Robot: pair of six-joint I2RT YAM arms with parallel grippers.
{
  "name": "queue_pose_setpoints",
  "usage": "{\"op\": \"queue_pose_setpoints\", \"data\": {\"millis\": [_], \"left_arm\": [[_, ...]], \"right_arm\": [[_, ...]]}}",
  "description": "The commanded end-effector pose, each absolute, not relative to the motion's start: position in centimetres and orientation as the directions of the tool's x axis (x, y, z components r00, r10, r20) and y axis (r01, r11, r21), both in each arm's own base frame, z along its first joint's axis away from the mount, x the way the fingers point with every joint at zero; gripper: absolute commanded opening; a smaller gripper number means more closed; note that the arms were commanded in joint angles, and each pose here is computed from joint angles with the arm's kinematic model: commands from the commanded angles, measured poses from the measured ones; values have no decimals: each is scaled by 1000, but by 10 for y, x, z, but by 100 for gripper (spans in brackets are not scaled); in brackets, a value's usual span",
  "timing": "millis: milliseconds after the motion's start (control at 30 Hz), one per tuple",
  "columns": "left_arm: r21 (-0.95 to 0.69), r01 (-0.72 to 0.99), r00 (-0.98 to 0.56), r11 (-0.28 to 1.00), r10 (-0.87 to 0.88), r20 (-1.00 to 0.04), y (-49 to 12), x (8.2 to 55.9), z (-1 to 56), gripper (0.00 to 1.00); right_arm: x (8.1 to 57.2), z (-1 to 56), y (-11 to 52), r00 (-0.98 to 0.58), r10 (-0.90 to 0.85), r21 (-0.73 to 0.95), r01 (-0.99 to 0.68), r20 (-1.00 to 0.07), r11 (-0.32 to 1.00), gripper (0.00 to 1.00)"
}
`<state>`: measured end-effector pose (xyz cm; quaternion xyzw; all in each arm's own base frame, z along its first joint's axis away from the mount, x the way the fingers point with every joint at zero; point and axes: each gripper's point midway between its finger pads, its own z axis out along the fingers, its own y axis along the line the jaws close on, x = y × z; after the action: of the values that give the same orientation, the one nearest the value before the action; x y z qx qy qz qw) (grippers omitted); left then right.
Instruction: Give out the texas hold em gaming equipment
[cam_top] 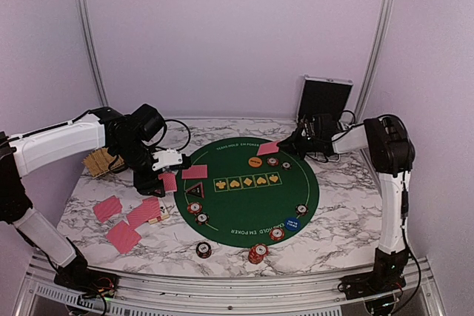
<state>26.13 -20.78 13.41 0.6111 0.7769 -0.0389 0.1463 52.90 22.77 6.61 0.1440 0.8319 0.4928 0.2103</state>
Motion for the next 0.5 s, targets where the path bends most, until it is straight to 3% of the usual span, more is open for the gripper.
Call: {"op": "queue_pose_setpoints", "data": {"millis": [0,200,333,467], "left_arm": [[89,963,-223,256,936,-272,-207,256,137,44],[91,963,-223,255,936,-272,-207,256,138,44],[90,963,-222,254,937,-271,-206,255,138,44],[86,964,-221,252,937,-272,-206,254,137,44]], "right_arm": [[549,75,234,-853,465,890,1,-237,456,0],[554,65,241,-861,444,873,3,-246,488,1],[554,73,233,-845,440,829,-5,-303,560,23],[550,93,223,-823,432,782,-22,-368,623,38]]}}
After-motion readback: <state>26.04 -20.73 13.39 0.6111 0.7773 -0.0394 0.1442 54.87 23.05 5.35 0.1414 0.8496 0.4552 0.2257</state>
